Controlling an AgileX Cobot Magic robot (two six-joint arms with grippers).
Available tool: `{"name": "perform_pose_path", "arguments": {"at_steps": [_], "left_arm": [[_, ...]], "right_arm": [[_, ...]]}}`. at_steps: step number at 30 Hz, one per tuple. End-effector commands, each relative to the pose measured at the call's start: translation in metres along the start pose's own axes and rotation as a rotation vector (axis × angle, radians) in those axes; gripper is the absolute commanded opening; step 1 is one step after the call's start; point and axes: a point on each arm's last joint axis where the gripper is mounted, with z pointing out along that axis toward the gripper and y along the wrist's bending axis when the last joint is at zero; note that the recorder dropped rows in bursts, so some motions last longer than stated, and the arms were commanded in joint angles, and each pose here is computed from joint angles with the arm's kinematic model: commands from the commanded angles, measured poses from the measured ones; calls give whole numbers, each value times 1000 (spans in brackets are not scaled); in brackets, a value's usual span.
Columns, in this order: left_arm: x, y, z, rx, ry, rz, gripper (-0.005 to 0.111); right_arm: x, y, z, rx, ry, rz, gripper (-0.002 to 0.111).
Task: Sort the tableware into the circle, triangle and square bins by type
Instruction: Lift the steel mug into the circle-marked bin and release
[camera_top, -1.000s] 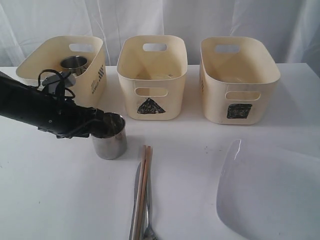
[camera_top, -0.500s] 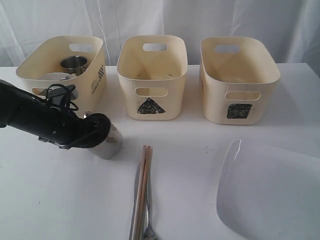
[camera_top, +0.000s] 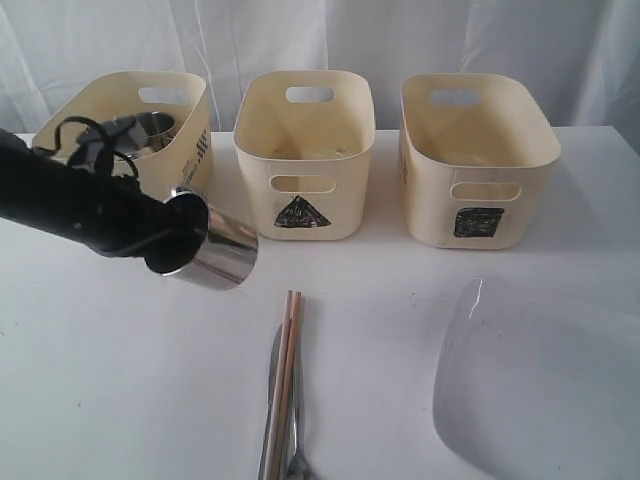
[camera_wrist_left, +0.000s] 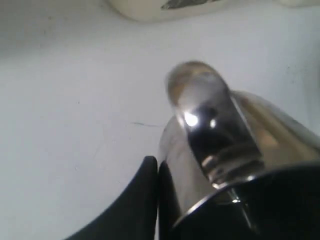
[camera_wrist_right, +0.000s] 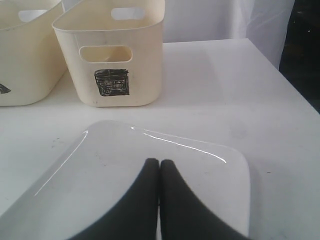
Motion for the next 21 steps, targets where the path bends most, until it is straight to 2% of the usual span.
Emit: {"name": "perform_pose_path", "arguments": {"at_steps": [1, 3, 4, 6, 8, 11, 14, 15, 18, 21], "left_arm": [[-9, -21, -52, -43, -104, 81, 0], [-19, -31, -82, -109, -246, 139, 0], [-27, -32, -98, -177, -366, 160, 0], [-43, -27, -115, -302, -554, 157, 0], [-68, -14, -116, -341, -591, 150, 0], [-112, 21, -103, -351, -533, 165, 0], [-146, 58, -90, -254, -425, 63, 0], [-155, 70, -87, -228, -353, 21, 0], [-170, 89, -82, -292, -177, 0, 0], [-176, 98, -73, -300, -137, 7, 0]], "right_arm": [[0, 0, 0, 2, -10, 4, 0], [0, 0, 0, 2, -10, 4, 0], [0, 0, 0, 2, -10, 4, 0], [0, 0, 0, 2, -10, 4, 0], [0, 0, 0, 2, -10, 4, 0], [0, 0, 0, 2, -10, 4, 0], [0, 0, 0, 2, -10, 4, 0], [0, 0, 0, 2, -10, 4, 0], [0, 0, 0, 2, -10, 4, 0], [0, 0, 0, 2, -10, 4, 0]]}}
